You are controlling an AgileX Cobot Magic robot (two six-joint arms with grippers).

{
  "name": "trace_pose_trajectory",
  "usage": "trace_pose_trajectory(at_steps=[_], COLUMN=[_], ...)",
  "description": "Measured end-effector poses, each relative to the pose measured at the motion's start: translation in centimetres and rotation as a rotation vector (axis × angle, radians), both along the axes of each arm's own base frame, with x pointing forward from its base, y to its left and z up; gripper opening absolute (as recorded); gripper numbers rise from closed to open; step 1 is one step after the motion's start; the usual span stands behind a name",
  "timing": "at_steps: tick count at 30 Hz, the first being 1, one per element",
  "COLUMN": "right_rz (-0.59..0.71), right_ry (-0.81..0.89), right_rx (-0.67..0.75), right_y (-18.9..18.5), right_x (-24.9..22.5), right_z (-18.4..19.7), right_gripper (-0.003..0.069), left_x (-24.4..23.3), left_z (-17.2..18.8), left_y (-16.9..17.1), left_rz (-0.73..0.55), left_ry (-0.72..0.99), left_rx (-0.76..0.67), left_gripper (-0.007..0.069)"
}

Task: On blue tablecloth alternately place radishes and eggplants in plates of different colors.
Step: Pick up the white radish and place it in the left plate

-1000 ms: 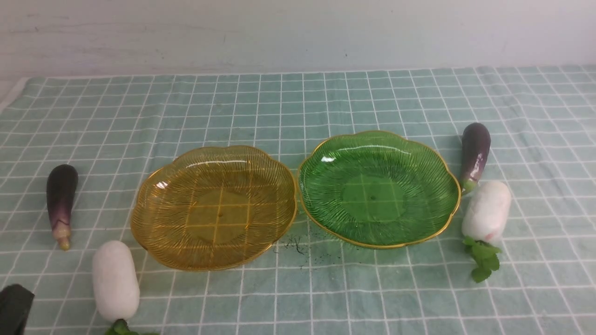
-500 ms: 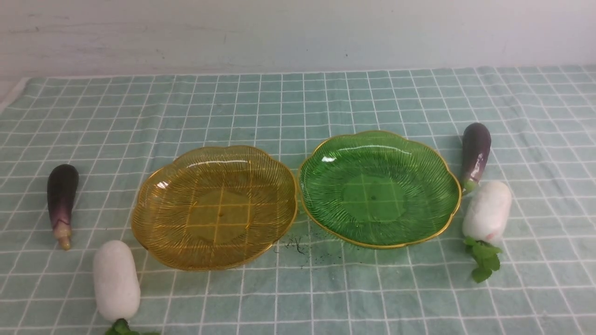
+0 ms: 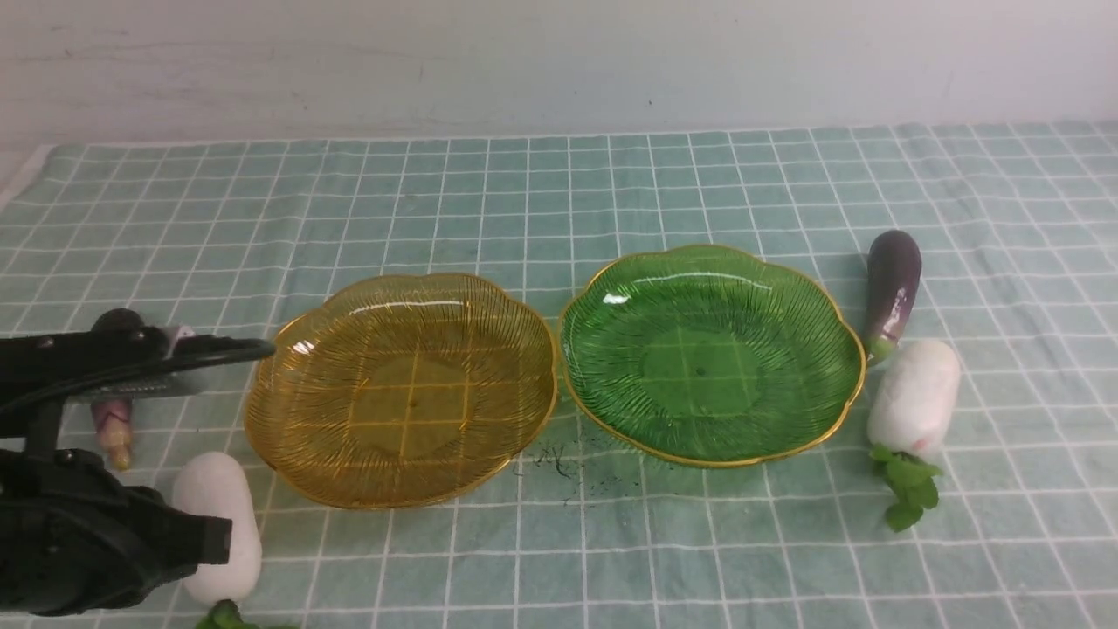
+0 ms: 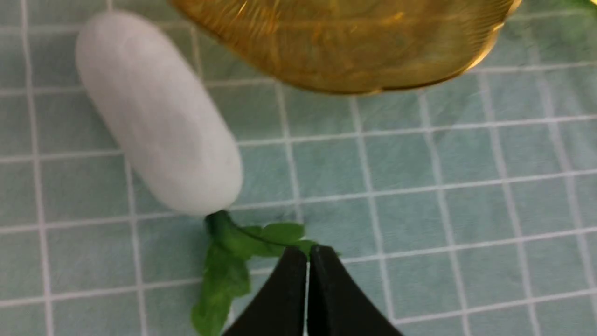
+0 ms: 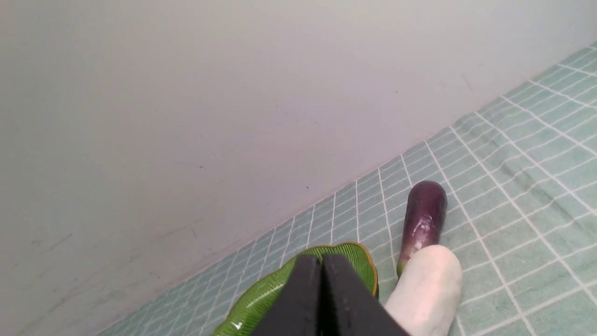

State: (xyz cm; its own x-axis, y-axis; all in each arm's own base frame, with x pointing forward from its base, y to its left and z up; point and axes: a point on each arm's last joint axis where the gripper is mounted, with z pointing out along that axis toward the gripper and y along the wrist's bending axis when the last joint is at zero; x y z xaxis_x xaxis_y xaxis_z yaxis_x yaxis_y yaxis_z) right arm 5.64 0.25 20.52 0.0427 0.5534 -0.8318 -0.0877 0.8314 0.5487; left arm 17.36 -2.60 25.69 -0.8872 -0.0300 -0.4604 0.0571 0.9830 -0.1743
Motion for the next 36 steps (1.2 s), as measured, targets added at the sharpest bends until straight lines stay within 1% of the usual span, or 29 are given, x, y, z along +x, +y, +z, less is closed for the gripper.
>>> trace_pose_trajectory(at_steps=[2,4,9,11,13,14,16,18,19,21,22,23,26,27,30,32,33,34,36], right_rz=[0.033,0.088,0.202,0.245,0.255,0.272,0.301,0.323,0.332,0.357,0.362,0.389,0.420,0.427,0.425,0.423,0.421,0.419,0.413], right_ry=[0.034,0.079,0.270,0.391,0.503,0.518,0.615,0.672,0.693,0.723,0.734,0.753,0.766,0.774,0.805,0.833,0.846,0.856,0.887], right_rx=[0.049,0.037,-0.094,-0.180,-0.248,-0.262,-0.333,-0.361,-0.361,-0.351,-0.348,-0.334,-0.328,-0.323,-0.316,-0.312,-0.310,-0.308,-0.300], right_y=[0.3,0.8,1.8,2.1,2.2,2.2,2.3,2.4,2.4,2.7,2.7,3.0,3.3,3.4,3.4,3.4,3.4,3.4,3.3], right_x=[-0.1,-0.3,0.7,1.9,3.5,3.7,5.4,6.9,7.6,8.5,8.8,9.5,10.6,11.1,12.7,13.7,14.1,14.5,15.6], right_z=[0.2,1.6,6.9,9.6,11.0,11.1,12.4,12.7,12.7,12.4,12.2,11.8,11.2,11.0,9.9,9.2,8.8,8.5,7.7], right_gripper=[-0.0015,-0.0015,-0.0015,-0.0015,-0.0015,-0.0015,-0.0015,-0.0015,-0.0015,-0.0015,-0.0015,-0.0015,-0.0015,-0.0015,-0.0015,-0.0015,-0.0015,-0.0015,-0.0015], left_x=[1.3,2.6,5.7,6.5,7.0,7.1,7.5,7.8,7.9,8.4,8.4,8.9,9.8,10.1,10.8,11.1,11.1,11.2,11.1], left_z=[-0.8,-0.7,0.3,0.0,-0.4,-0.7,-1.3,-1.8,-2.0,-2.6,-2.6,-3.3,-4.6,-5.2,-7.1,-8.2,-8.6,-8.9,-9.1], left_y=[0.5,1.3,3.0,3.0,2.9,2.9,2.8,2.8,2.7,2.7,2.7,2.7,2.8,2.8,2.8,2.8,2.8,2.8,2.8], left_rz=[0.066,0.125,0.189,0.193,0.193,0.193,0.175,0.159,0.153,0.146,0.147,0.150,0.155,0.156,0.160,0.158,0.157,0.156,0.152], left_ry=[0.067,0.112,0.141,0.162,0.184,0.194,0.217,0.229,0.233,0.241,0.239,0.247,0.267,0.279,0.324,0.356,0.370,0.383,0.407], left_rx=[0.026,0.045,0.059,0.052,0.039,0.037,0.035,0.036,0.032,0.023,0.022,0.022,0.025,0.026,0.027,0.029,0.029,0.030,0.031], left_gripper=[-0.0008,-0.0008,-0.0006,-0.0003,0.0014,0.0021,0.0081,0.0149,0.0202,0.0346,0.0346,0.0480,0.0618,0.0648,0.0681,0.0674,0.0654,0.0613,0.0469])
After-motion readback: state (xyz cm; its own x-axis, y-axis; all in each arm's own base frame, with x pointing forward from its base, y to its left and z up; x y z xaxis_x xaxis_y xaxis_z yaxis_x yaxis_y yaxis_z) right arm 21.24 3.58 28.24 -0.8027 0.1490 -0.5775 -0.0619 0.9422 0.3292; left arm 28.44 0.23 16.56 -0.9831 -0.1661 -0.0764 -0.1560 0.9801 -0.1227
